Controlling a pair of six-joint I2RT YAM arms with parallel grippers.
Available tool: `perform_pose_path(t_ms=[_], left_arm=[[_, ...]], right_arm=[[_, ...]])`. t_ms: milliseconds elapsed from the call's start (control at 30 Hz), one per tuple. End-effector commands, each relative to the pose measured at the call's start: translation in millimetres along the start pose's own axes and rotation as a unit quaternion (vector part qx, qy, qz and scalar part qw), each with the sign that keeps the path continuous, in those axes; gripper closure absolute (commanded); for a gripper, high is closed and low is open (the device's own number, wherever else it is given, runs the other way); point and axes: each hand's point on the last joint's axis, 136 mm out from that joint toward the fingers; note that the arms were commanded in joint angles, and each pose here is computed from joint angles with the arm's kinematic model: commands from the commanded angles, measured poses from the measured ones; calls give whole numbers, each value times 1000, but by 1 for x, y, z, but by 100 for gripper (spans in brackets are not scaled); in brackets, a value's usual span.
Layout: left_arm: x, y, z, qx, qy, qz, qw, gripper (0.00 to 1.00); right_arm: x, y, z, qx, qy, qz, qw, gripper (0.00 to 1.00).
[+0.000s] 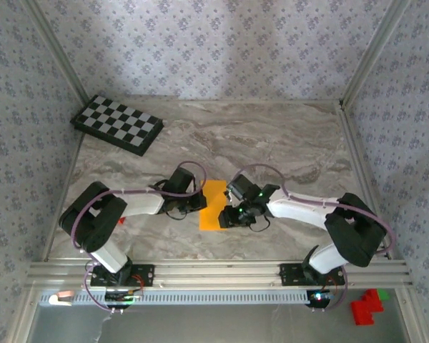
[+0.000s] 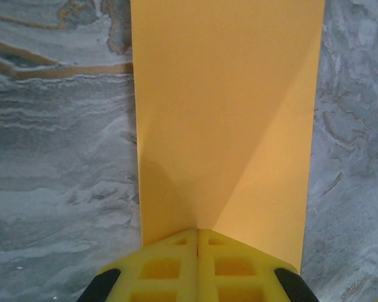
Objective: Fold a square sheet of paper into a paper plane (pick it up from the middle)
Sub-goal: Fold the triangle a second time at the center of the table.
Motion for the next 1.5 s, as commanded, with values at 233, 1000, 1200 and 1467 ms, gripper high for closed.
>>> perform_pose_path(t_ms=[233, 1000, 1200, 1467], left_arm=[[17, -5, 33, -58, 15, 11, 998, 100], [19, -5, 34, -61, 12, 19, 998, 100], [19, -5, 33, -62, 11, 21, 998, 100], [19, -5, 34, -64, 11, 20, 998, 100]], right_arm=[[2, -22, -14, 45, -31, -9, 998, 59], [-14, -10, -18, 54, -15, -38, 998, 59], [-21, -16, -14, 43, -14, -39, 998, 59], [-24, -17, -2, 5, -14, -44, 999, 60]])
Point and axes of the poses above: each hand's point on the last joint's axis, 136 mm out from that joint toward the fingers, its own y axis back along the fingers, its own z axis along the line the jaws close on, x = y × z, and after that the axes turned 9 degrees about y, right-handed
